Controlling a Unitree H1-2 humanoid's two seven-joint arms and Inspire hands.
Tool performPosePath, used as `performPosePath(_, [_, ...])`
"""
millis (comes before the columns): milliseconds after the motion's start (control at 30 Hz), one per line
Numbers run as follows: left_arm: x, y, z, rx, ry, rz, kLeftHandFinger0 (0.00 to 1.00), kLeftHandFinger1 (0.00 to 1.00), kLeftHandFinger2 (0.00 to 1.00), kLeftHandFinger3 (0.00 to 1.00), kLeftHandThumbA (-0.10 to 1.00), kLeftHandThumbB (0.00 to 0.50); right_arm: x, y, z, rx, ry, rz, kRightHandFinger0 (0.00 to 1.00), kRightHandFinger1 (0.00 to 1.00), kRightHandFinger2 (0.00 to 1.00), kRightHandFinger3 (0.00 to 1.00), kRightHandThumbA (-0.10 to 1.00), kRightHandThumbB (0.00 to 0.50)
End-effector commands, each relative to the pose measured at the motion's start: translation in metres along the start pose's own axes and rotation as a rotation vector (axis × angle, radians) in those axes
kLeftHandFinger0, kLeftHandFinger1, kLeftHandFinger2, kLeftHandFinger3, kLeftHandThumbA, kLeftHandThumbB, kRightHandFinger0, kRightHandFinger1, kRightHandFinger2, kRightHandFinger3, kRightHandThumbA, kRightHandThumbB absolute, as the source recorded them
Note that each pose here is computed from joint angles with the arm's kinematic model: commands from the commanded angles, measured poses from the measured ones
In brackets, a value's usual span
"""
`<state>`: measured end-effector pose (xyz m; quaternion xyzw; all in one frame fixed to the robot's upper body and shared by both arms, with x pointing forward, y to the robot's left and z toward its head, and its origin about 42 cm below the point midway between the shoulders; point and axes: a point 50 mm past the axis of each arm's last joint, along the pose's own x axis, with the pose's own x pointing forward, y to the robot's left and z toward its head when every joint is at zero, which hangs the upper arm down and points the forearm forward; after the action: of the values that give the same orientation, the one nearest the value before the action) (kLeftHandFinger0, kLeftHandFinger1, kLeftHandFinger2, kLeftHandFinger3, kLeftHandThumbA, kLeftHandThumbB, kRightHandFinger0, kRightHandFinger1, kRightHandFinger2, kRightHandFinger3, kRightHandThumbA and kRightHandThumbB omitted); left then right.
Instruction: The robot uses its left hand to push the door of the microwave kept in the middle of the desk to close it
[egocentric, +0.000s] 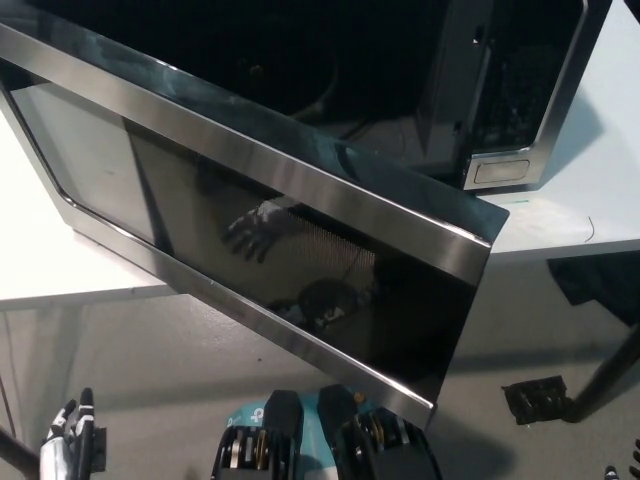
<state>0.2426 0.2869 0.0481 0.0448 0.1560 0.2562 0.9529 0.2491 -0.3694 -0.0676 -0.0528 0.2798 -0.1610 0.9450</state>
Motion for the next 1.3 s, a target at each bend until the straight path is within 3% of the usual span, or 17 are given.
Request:
performPosePath(0, [-0.034, 0.003, 0.021, -0.021, -0.024, 0.044, 0.97, 0.95, 0.98, 1.0, -0.1, 0.0, 0.007, -0.023, 0.022, -0.009, -0.071, -0.05, 0.96, 0.96, 1.0, 1.0, 0.43, 0.083])
performPosePath(100, [-0.056, 0.003, 0.035, -0.045, -0.082, 0.047, 1.0, 0.98, 1.0, 1.0, -0.1, 0.0, 0.007, -0.025, 0.024, -0.005, -0.077, -0.056, 0.96, 0.96, 1.0, 1.0, 0.43, 0.083])
performPosePath(167, [-0.073, 0.009, 0.049, -0.045, -0.242, -0.003, 1.0, 0.97, 0.99, 1.0, -0.1, 0.0, 0.008, -0.026, 0.025, -0.003, -0.079, -0.059, 0.96, 0.96, 1.0, 1.0, 0.43, 0.083])
performPosePath(300, [-0.085, 0.014, 0.058, -0.005, -0.424, -0.085, 0.88, 0.87, 0.9, 0.96, -0.1, 0.0, 0.008, -0.026, 0.026, -0.001, -0.079, -0.06, 0.96, 0.96, 1.0, 1.0, 0.43, 0.083])
performPosePath(333, [-0.088, 0.014, 0.061, 0.026, -0.491, -0.101, 0.81, 0.8, 0.83, 0.89, -0.1, 0.0, 0.008, -0.026, 0.026, -0.001, -0.079, -0.06, 0.96, 0.96, 1.0, 1.0, 0.43, 0.083])
performPosePath(367, [-0.089, 0.014, 0.064, 0.049, -0.641, -0.159, 0.59, 0.6, 0.64, 0.71, -0.1, 0.0, 0.008, -0.026, 0.026, -0.001, -0.079, -0.06, 0.96, 0.96, 1.0, 1.0, 0.43, 0.083])
performPosePath(400, [-0.089, 0.014, 0.066, 0.055, -0.676, -0.176, 0.46, 0.49, 0.54, 0.6, -0.1, 0.0, 0.008, -0.026, 0.026, -0.001, -0.079, -0.06, 0.96, 0.96, 1.0, 1.0, 0.43, 0.083])
performPosePath(433, [-0.091, 0.013, 0.07, 0.09, -0.77, -0.198, 0.31, 0.34, 0.39, 0.46, -0.1, 0.04, 0.008, -0.026, 0.026, -0.001, -0.079, -0.06, 0.96, 0.96, 1.0, 1.0, 0.43, 0.083])
performPosePath(467, [-0.091, 0.012, 0.074, 0.136, -0.862, -0.225, 0.14, 0.18, 0.23, 0.28, -0.1, 0.136, 0.008, -0.026, 0.026, -0.001, -0.079, -0.06, 0.96, 0.96, 1.0, 1.0, 0.43, 0.083])
performPosePath(500, [-0.091, 0.012, 0.074, 0.14, -0.871, -0.228, 0.02, 0.09, 0.14, 0.17, -0.1, 0.238, 0.008, -0.026, 0.026, -0.001, -0.079, -0.06, 0.96, 0.96, 1.0, 1.0, 0.43, 0.083])
performPosePath(533, [-0.093, 0.012, 0.084, 0.239, -0.995, -0.267, 0.0, 0.01, 0.01, 0.01, -0.1, 0.486, 0.008, -0.026, 0.026, -0.001, -0.079, -0.06, 0.96, 0.96, 1.0, 1.0, 0.43, 0.083])
performPosePath(600, [-0.102, 0.013, 0.097, 0.349, -1.058, -0.279, 0.0, 0.0, 0.0, 0.0, -0.1, 0.5, 0.007, -0.025, 0.025, -0.005, -0.075, -0.056, 0.96, 0.96, 1.0, 1.0, 0.43, 0.083])
performPosePath(833, [-0.094, -0.003, 0.138, 0.484, -1.362, -0.338, 0.0, 0.0, 0.0, 0.0, -0.1, 0.5, 0.006, -0.024, 0.021, -0.009, -0.069, -0.053, 0.96, 0.96, 1.0, 1.0, 0.43, 0.083])
performPosePath(967, [-0.088, -0.025, 0.18, 0.607, -1.644, -0.245, 0.0, 0.0, 0.0, 0.0, -0.1, 0.5, 0.006, -0.024, 0.021, -0.009, -0.069, -0.053, 0.96, 0.96, 1.0, 1.0, 0.43, 0.083])
performPosePath(1267, [-0.087, -0.055, 0.249, 0.619, -1.934, -0.225, 0.0, 0.0, 0.0, 0.0, -0.1, 0.5, 0.002, -0.022, 0.013, -0.012, -0.053, -0.048, 0.96, 0.96, 1.0, 1.0, 0.43, 0.083])
